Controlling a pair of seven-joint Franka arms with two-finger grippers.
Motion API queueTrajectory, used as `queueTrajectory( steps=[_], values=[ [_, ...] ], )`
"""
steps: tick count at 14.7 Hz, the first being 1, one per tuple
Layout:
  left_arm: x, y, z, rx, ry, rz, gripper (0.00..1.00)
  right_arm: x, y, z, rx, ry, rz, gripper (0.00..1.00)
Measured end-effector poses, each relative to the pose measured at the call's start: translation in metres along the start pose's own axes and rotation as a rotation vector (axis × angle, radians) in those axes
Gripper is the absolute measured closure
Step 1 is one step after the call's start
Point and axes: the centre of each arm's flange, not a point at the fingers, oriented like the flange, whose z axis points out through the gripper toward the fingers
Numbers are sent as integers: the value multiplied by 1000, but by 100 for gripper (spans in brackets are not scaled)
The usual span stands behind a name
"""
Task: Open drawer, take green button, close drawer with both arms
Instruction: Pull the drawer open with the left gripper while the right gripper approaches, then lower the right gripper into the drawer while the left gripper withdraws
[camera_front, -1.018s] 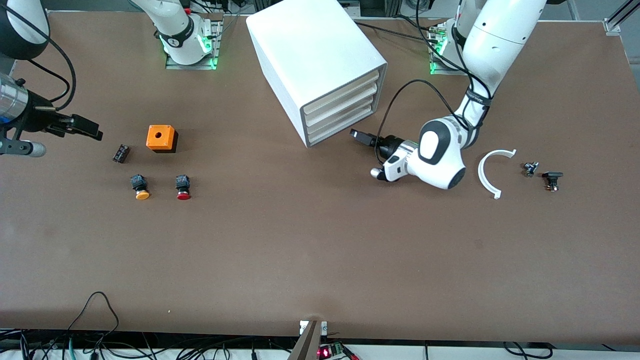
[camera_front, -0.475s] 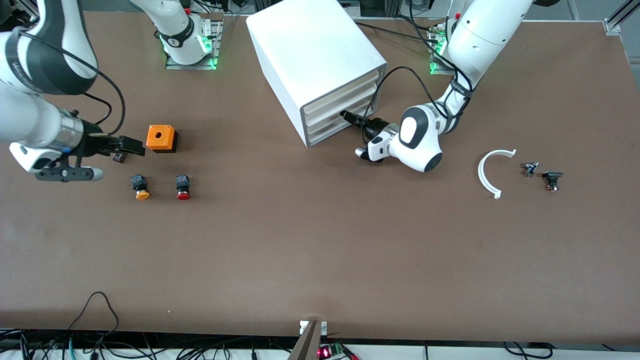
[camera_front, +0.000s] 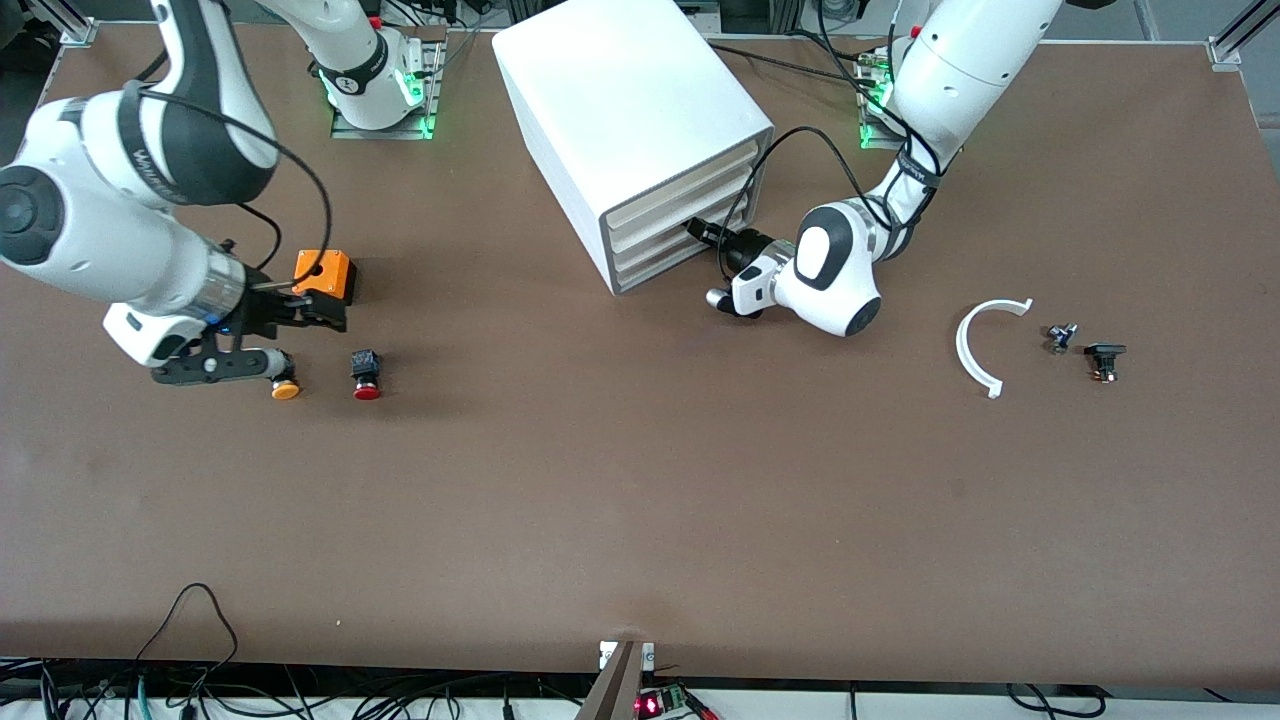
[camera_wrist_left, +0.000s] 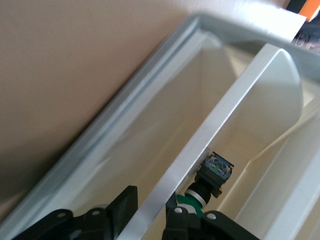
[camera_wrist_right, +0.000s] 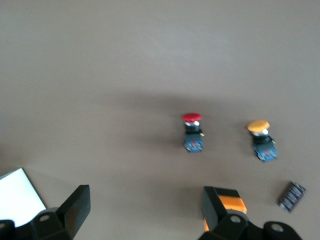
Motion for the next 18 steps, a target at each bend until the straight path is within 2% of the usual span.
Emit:
queueTrajectory(
  steps=[3,6,7,9,11,14,16,18],
  values=[
    [13,-11,-71,14,168,18,70,7,-48,-2,12,47,-75,0],
    [22,-19,-114,21,266,14,72,17,-110,-16,43,93,-179,0],
    [26,-21,-122,35,304,10,66,20,-137,-18,60,103,-225,0],
    [32,-24,-138,76,401,0,48,18,-201,-12,103,105,-327,0],
    [37,-19,-153,101,470,9,30,11,-265,0,138,121,-427,0],
    [26,-9,-218,102,615,8,2,-4,-347,26,141,184,-556,0],
    [4,-3,-277,79,716,12,0,-16,-385,52,132,209,-621,0],
    [-18,16,-309,100,770,55,0,-26,-408,79,91,218,-685,0]
  ],
)
